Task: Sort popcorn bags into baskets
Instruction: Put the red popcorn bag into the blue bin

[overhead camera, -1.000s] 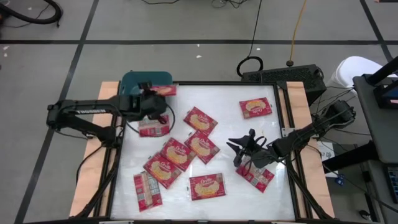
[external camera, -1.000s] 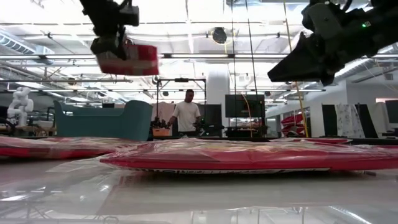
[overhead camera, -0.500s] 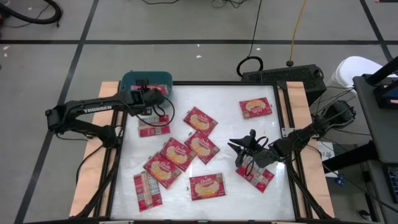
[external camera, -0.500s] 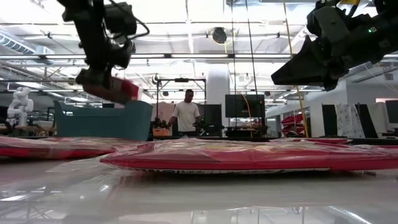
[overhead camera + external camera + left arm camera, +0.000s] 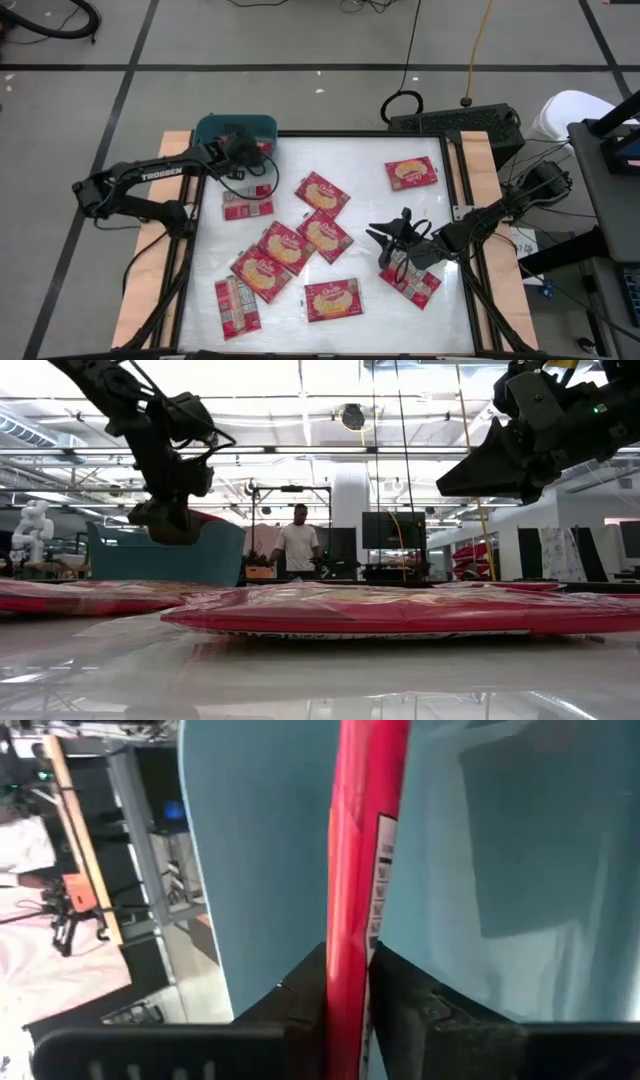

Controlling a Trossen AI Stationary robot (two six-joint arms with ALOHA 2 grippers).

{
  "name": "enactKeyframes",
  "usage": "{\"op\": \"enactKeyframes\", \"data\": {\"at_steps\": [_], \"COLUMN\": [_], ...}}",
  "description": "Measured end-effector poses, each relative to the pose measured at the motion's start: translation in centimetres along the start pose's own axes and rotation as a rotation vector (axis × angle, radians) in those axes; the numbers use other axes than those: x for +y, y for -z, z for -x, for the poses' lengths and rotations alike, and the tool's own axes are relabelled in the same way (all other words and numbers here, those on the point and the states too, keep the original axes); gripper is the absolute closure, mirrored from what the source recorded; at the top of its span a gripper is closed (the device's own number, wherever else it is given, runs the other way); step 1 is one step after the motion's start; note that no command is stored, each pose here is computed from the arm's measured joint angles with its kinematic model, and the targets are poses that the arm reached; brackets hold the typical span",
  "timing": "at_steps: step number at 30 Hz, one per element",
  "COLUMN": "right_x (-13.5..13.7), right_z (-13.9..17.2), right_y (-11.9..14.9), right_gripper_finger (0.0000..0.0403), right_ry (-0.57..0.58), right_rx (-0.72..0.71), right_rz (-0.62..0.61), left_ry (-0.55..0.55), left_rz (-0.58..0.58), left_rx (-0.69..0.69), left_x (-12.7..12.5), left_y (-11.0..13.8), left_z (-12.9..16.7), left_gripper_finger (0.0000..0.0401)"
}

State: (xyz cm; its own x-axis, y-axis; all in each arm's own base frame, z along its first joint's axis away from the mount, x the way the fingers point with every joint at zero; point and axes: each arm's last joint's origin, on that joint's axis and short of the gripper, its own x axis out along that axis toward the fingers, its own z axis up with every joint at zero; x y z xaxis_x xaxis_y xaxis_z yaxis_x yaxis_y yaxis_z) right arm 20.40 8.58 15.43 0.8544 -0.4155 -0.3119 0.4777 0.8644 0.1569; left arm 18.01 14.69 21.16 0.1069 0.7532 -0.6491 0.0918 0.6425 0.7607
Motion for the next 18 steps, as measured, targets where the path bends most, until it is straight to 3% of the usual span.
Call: {"op": "enactKeyframes", "data": {"at_steps": [14, 18], "right_x": [0.0, 0.0], "right_z": [0.0, 0.0], "right_y": [0.0, 0.0], "right_gripper_finger": [0.0321, 0.0321], "right_ry": [0.001, 0.0], "right_rx": [0.0, -0.002], "right_rz": [0.009, 0.006], "left_ry": [0.028, 0.028], "left_rz": [0.115, 0.136], "left_rx": [0.023, 0.043], "left_x": [0.6, 0.8], "left_y": [1.6, 2.1], "left_z": [-1.3, -1.6], "left_gripper_finger": [0.0324, 0.0304]}}
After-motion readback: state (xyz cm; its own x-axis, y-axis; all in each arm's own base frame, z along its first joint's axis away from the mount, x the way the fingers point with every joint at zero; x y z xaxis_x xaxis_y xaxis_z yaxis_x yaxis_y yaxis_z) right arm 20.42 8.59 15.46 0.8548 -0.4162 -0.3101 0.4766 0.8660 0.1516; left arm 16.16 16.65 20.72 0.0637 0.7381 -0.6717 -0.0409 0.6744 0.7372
